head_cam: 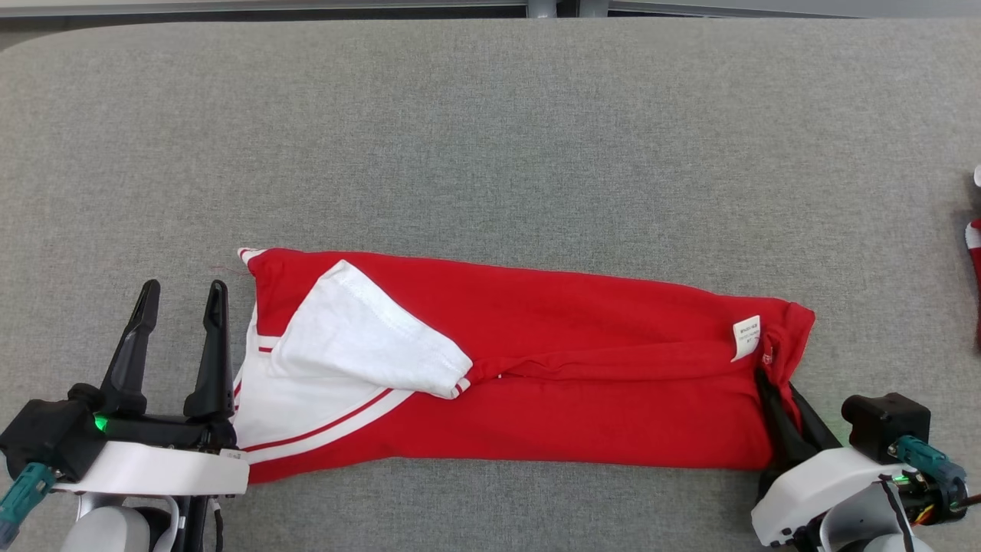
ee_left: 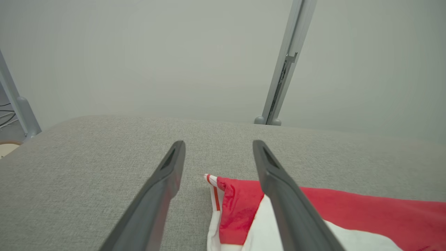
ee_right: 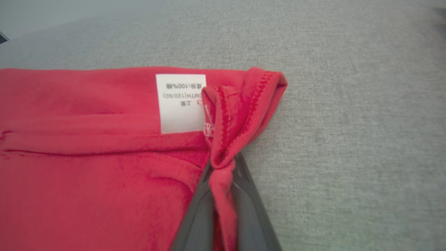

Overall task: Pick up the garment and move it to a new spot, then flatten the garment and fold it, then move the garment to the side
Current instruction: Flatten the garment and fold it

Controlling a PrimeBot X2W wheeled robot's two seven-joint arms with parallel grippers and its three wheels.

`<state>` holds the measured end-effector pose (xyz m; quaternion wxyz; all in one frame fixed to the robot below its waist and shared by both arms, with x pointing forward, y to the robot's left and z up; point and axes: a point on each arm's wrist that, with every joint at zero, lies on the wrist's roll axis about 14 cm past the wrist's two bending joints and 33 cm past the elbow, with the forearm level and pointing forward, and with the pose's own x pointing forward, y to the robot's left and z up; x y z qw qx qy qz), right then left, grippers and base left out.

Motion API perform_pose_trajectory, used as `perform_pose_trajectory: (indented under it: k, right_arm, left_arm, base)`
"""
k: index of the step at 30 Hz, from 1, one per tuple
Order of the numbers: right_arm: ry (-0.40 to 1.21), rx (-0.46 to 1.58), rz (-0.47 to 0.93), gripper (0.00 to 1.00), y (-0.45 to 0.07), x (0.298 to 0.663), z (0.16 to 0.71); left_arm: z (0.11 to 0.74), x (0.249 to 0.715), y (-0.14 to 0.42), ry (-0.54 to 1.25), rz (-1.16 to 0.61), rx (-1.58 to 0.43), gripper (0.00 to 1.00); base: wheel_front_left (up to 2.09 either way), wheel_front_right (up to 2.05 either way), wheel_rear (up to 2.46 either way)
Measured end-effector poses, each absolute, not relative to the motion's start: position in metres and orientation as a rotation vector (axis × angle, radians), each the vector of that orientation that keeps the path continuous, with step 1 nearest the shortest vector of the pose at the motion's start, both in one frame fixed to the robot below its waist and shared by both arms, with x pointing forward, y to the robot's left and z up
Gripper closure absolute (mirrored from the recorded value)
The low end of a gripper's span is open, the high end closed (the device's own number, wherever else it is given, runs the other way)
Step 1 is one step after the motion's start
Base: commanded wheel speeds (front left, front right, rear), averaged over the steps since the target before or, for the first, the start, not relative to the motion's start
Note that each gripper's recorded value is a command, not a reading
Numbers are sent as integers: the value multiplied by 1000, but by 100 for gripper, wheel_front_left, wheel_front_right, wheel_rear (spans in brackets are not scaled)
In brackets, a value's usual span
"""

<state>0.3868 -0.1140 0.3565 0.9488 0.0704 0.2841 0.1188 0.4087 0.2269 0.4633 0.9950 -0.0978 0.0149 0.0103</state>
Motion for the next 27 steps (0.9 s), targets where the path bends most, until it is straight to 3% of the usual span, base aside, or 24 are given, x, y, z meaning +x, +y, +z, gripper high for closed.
perform_pose_trajectory:
  k: [18, 27]
  right_arm:
    - [445, 7, 47, 100, -191, 393, 414]
    - [343, 139, 263, 100, -118, 405, 470]
  left_arm:
    - [473, 407, 222, -1, 8, -197, 0]
    - [479, 397, 215, -11, -8, -196, 0]
  base:
    - [0, 0, 0]
    - [0, 0, 0]
